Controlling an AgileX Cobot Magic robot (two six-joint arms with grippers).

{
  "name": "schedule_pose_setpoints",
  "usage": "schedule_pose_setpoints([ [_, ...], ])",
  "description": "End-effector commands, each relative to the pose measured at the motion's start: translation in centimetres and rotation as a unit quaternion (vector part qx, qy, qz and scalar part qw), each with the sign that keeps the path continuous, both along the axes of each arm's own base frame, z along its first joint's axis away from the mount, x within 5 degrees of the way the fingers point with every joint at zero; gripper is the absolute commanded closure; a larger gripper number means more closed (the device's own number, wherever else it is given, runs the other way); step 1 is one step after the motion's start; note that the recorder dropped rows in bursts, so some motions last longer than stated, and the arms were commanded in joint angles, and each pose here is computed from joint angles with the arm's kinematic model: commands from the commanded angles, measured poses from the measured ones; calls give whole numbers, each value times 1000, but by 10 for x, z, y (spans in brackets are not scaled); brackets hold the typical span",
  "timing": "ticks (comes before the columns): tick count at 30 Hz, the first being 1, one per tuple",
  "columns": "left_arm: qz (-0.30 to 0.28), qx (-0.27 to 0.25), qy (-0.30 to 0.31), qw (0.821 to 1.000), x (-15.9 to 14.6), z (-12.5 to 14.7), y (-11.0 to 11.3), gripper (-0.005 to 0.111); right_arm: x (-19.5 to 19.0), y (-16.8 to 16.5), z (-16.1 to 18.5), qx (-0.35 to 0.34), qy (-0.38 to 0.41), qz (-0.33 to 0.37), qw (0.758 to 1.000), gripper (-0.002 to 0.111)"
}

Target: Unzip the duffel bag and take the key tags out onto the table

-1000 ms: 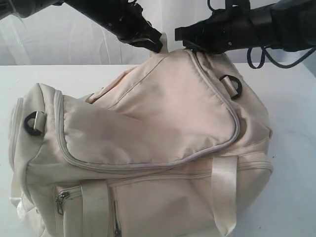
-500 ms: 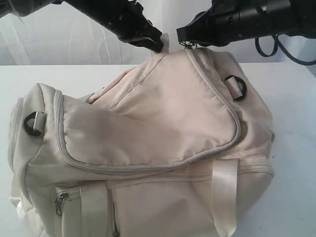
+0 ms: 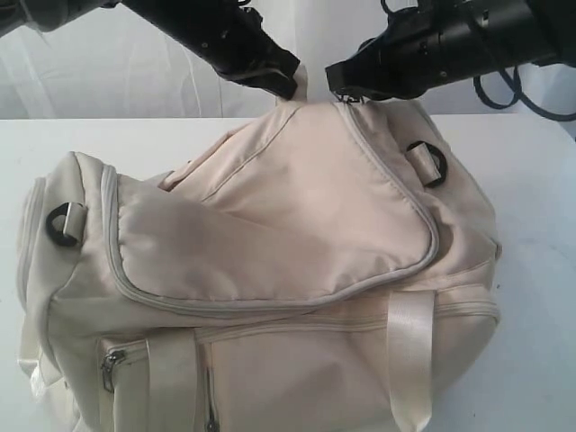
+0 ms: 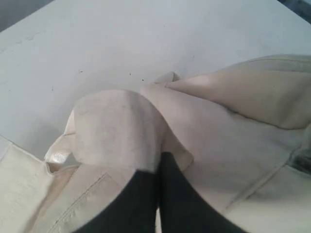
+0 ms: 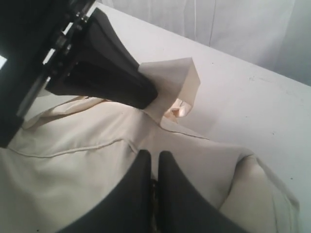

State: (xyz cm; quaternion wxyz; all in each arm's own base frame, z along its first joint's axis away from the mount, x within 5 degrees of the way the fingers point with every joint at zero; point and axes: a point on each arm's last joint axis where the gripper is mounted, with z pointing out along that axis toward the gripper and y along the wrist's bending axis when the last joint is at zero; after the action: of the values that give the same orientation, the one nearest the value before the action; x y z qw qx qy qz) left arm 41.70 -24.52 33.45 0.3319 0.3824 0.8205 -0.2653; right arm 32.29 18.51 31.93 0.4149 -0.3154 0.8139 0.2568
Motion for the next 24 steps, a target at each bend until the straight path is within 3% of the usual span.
schedule_pose_setpoints([
  [1, 23, 1, -16, 1000, 10, -3, 4, 107, -12, -3, 15, 1, -2, 18, 1000, 108],
  [11, 56, -20, -33, 998, 19, -4, 3, 107, -30, -11, 44, 8, -44, 21, 999, 108],
  [18, 61, -24, -31, 997, 19, -4, 3, 107, -39, -18, 28, -59, 45, 28, 997, 108],
  [24, 58, -21, -25, 998, 18, -5, 3, 107, -55, -24, 14, -118, 142, 61, 981, 108],
])
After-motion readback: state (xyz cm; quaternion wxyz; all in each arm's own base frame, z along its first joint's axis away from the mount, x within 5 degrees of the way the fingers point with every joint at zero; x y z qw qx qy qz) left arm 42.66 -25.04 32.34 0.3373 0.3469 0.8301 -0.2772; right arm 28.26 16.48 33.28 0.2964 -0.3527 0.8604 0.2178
